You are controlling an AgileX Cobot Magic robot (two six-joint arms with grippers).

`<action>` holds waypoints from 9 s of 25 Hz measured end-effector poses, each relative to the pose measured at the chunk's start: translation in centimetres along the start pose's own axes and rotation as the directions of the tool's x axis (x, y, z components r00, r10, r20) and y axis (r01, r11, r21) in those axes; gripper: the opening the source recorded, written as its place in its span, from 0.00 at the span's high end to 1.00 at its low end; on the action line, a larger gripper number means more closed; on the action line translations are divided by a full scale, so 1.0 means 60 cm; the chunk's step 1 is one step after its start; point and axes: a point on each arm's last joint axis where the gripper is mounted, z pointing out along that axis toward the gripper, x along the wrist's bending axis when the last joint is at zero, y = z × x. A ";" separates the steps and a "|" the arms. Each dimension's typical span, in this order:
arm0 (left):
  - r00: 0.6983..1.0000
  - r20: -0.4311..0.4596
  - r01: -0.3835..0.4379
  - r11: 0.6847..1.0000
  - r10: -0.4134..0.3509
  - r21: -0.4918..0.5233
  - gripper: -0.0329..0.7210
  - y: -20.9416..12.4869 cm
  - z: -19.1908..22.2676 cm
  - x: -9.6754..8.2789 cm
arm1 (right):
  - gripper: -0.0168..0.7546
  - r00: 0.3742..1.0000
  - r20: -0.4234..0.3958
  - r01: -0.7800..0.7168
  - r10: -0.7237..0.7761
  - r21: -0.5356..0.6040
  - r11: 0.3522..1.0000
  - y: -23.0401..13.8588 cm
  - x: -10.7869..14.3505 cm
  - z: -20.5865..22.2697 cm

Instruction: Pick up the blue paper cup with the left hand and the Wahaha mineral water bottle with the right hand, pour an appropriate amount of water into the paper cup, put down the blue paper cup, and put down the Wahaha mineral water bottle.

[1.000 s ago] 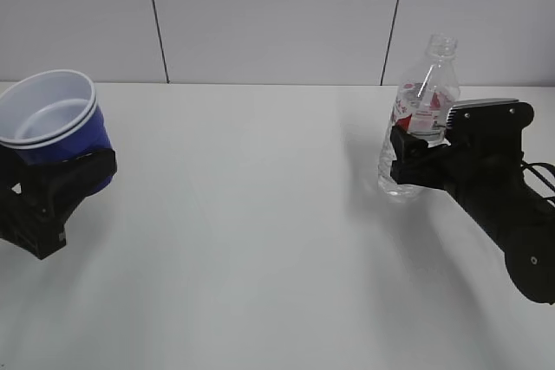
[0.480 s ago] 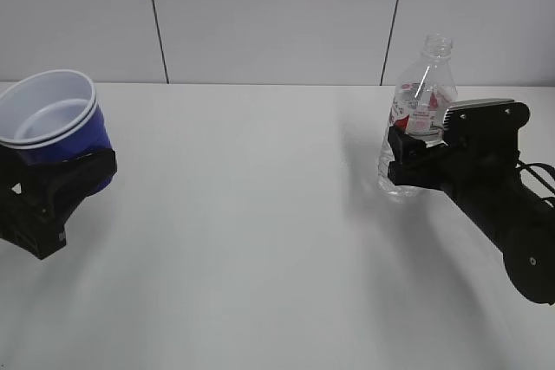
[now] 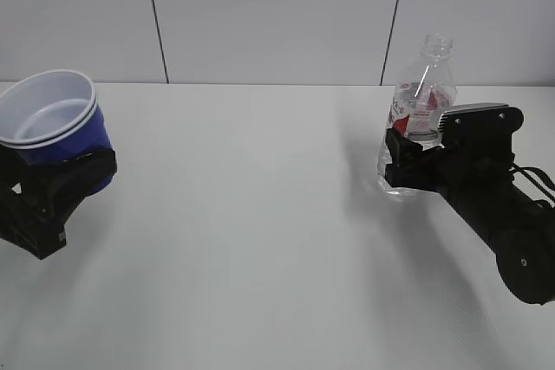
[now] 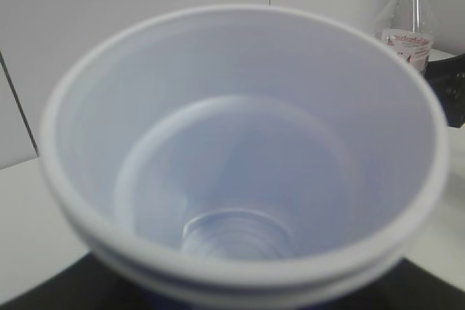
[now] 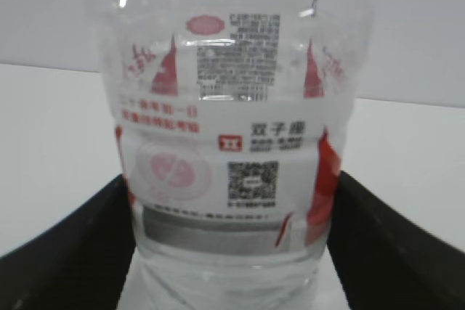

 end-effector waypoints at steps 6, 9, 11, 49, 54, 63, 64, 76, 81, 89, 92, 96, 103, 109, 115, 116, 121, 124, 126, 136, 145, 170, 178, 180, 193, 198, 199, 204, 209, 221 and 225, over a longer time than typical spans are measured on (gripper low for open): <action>1.000 0.000 0.000 1.000 0.000 0.000 0.40 0.000 0.000 0.000 | 0.20 1.000 0.000 0.000 0.000 -0.001 1.000 -0.002 0.000 0.001; 1.000 0.000 0.000 1.000 0.000 0.000 0.40 0.000 0.000 0.000 | 0.15 1.000 -0.001 0.000 0.000 0.008 1.000 -0.003 0.000 0.001; 1.000 0.000 0.000 1.000 0.000 0.000 0.40 0.000 0.000 0.000 | 0.13 1.000 -0.003 0.001 -0.001 0.010 1.000 -0.003 0.001 0.001; 1.000 0.000 0.000 1.000 0.000 0.000 0.40 0.000 0.000 0.000 | 0.23 1.000 0.024 -0.012 0.012 -0.032 0.999 -0.004 0.000 0.039; 1.000 0.000 0.000 1.000 0.000 0.000 0.40 0.000 0.000 0.000 | 0.31 1.000 0.024 -0.011 0.012 -0.036 0.999 -0.005 0.000 0.039; 1.000 0.000 0.000 1.000 0.000 0.000 0.40 0.000 0.000 0.000 | 0.35 1.000 0.026 -0.006 0.008 -0.057 0.998 -0.019 0.001 0.042; 1.000 0.000 0.000 1.000 0.000 0.000 0.40 0.000 0.000 0.000 | 0.35 1.000 0.025 -0.005 0.007 -0.060 0.998 -0.020 0.002 0.042; 1.000 -0.004 0.023 0.999 -0.023 0.046 0.41 -0.016 0.015 0.004 | 0.35 0.999 0.023 -0.025 0.027 -0.050 0.998 -0.005 0.001 0.041; 0.999 0.011 0.032 0.996 -0.033 0.084 0.41 -0.027 0.063 0.015 | 0.35 0.999 0.018 -0.040 0.040 -0.019 0.999 0.019 -0.001 0.033; 0.993 0.117 -0.010 0.996 -0.001 0.087 0.41 -0.054 0.170 0.029 | 0.35 0.999 0.040 -0.010 0.014 -0.095 0.995 0.084 -0.009 0.020; 0.978 0.207 -0.038 0.997 0.023 0.068 0.41 -0.062 0.198 0.023 | 0.35 0.998 0.055 0.014 -0.010 -0.089 0.996 0.098 -0.012 0.016; 0.948 0.316 -0.033 0.999 0.018 0.042 0.41 -0.057 0.223 0.014 | 0.35 0.997 0.063 0.056 -0.050 -0.095 0.994 0.115 -0.016 0.024; 0.900 0.433 -0.056 0.998 0.043 0.018 0.41 -0.044 0.263 0.010 | 0.35 0.979 0.047 0.202 -0.197 -0.158 0.966 0.161 -0.011 0.055; 0.828 0.560 -0.077 0.995 0.027 0.067 0.41 -0.057 0.292 0.002 | 0.35 0.931 0.076 0.365 -0.357 -0.235 0.901 0.208 -0.007 0.077; 0.779 0.626 -0.096 0.993 0.030 0.072 0.41 -0.051 0.304 -0.014 | 0.35 0.831 0.087 0.551 -0.550 -0.276 0.788 0.224 0.003 0.083; 0.773 0.633 -0.100 0.993 0.032 0.071 0.41 -0.051 0.305 -0.018 | 0.35 0.816 0.088 0.572 -0.572 -0.278 0.772 0.224 0.004 0.083; 0.759 0.649 -0.131 0.988 0.045 0.085 0.41 -0.054 0.313 -0.039 | 0.35 0.746 0.075 0.654 -0.662 -0.273 0.705 0.210 0.010 0.088; 0.775 0.628 -0.156 0.983 0.064 0.092 0.41 -0.054 0.329 -0.036 | 0.35 0.708 0.073 0.693 -0.702 -0.260 0.672 0.202 0.012 0.091; 0.792 0.608 -0.145 0.985 0.058 0.095 0.41 -0.056 0.340 -0.031 | 0.35 0.691 0.075 0.710 -0.719 -0.257 0.656 0.199 0.012 0.092; 0.842 0.539 -0.066 0.993 0.003 0.097 0.41 -0.059 0.359 -0.020 | 0.36 0.573 0.110 0.808 -0.812 -0.240 0.537 0.197 0.013 0.093; 0.890 0.452 0.012 0.995 -0.054 0.095 0.41 -0.064 0.368 0.005 | 0.36 0.532 0.121 0.835 -0.838 -0.237 0.496 0.197 0.013 0.093; 0.879 0.477 -0.067 0.983 -0.023 0.170 0.41 -0.061 0.368 0.003 | 0.36 0.303 0.084 0.932 -0.949 -0.233 0.276 0.185 0.022 0.093; 0.866 0.498 -0.062 0.979 -0.043 0.192 0.41 -0.057 0.364 -0.001 | 0.36 0.257 0.073 0.946 -0.964 -0.224 0.235 0.178 0.022 0.096; 0.866 0.499 -0.062 0.979 -0.043 0.193 0.41 -0.057 0.364 -0.001 | 0.36 0.242 0.075 0.950 -0.967 -0.222 0.221 0.178 0.022 0.096; 0.840 0.541 -0.070 0.983 -0.035 0.171 0.41 -0.054 0.360 -0.007 | 0.36 0.152 0.095 0.968 -0.984 -0.217 0.129 0.178 0.023 0.096; 0.835 0.548 -0.064 0.981 -0.047 0.182 0.41 -0.055 0.359 -0.008 | 0.36 0.125 0.102 0.972 -0.987 -0.214 0.101 0.178 0.023 0.096; 0.835 0.548 -0.061 0.981 -0.052 0.186 0.41 -0.055 0.359 -0.008 | 0.36 0.118 0.104 0.972 -0.988 -0.213 0.094 0.178 0.023 0.096; 0.830 0.554 -0.061 0.979 -0.057 0.193 0.41 -0.056 0.358 -0.009 | 0.36 0.089 0.110 0.975 -0.990 -0.213 0.064 0.178 0.023 0.096; 0.823 0.565 -0.060 0.980 -0.058 0.187 0.41 -0.055 0.357 -0.011 | 0.36 0.064 0.115 0.977 -0.991 -0.210 0.039 0.178 0.023 0.096; 0.824 0.564 -0.058 0.981 -0.059 0.187 0.41 -0.055 0.357 -0.011 | 0.36 0.037 0.160 0.974 -0.986 -0.225 0.000 0.184 0.026 0.094; 0.838 0.542 -0.059 0.978 -0.061 0.201 0.41 -0.057 0.359 -0.008 | 0.36 0.028 0.168 0.973 -0.985 -0.229 -0.012 0.184 0.027 0.094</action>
